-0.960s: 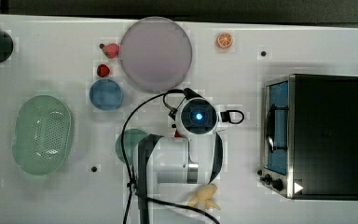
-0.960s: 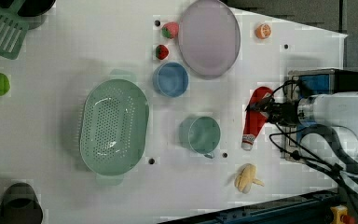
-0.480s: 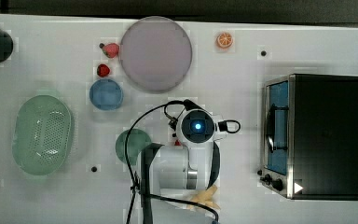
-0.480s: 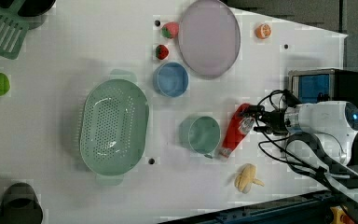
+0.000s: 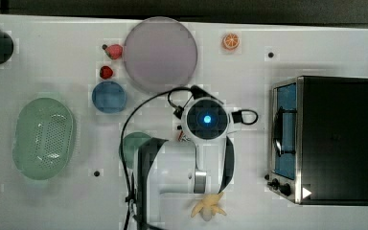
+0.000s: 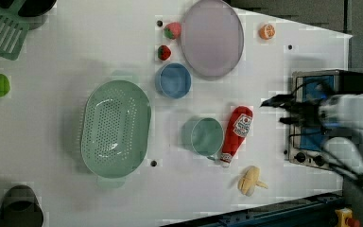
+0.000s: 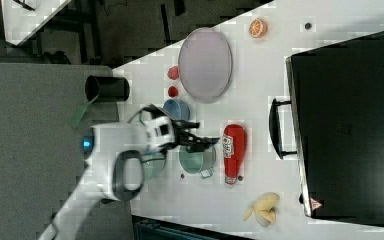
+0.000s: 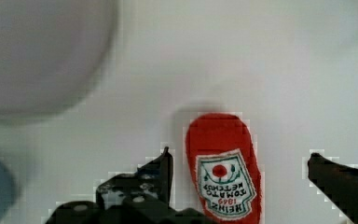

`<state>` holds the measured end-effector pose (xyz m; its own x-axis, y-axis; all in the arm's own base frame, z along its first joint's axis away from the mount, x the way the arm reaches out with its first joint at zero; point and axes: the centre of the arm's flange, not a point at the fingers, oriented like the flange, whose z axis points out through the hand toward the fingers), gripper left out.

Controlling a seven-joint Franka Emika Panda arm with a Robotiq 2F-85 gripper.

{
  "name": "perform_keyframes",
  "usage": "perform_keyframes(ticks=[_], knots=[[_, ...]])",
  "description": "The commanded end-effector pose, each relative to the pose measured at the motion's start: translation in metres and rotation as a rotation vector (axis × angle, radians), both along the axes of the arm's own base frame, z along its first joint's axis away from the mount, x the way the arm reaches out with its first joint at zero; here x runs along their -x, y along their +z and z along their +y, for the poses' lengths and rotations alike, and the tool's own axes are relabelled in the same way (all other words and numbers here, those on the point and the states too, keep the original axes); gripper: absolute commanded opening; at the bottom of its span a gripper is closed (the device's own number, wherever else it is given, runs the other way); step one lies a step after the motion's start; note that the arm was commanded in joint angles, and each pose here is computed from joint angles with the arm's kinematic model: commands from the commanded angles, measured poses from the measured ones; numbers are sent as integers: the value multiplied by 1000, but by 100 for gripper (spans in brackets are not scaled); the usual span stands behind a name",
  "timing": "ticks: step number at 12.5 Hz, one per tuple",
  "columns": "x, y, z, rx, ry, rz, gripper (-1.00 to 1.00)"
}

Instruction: Pick ketchup from plate and place it on table.

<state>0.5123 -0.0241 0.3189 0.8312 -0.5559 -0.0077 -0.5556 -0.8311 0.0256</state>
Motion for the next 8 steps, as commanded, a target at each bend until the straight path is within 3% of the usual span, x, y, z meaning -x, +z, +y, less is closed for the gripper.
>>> perform_keyframes(ticks=[1, 4, 8], knots=[[-27, 114, -8, -11, -161, -111, 100], [-39, 199, -7, -10, -172, -112, 100], [-29, 261, -9, -6, -179, -5, 100]])
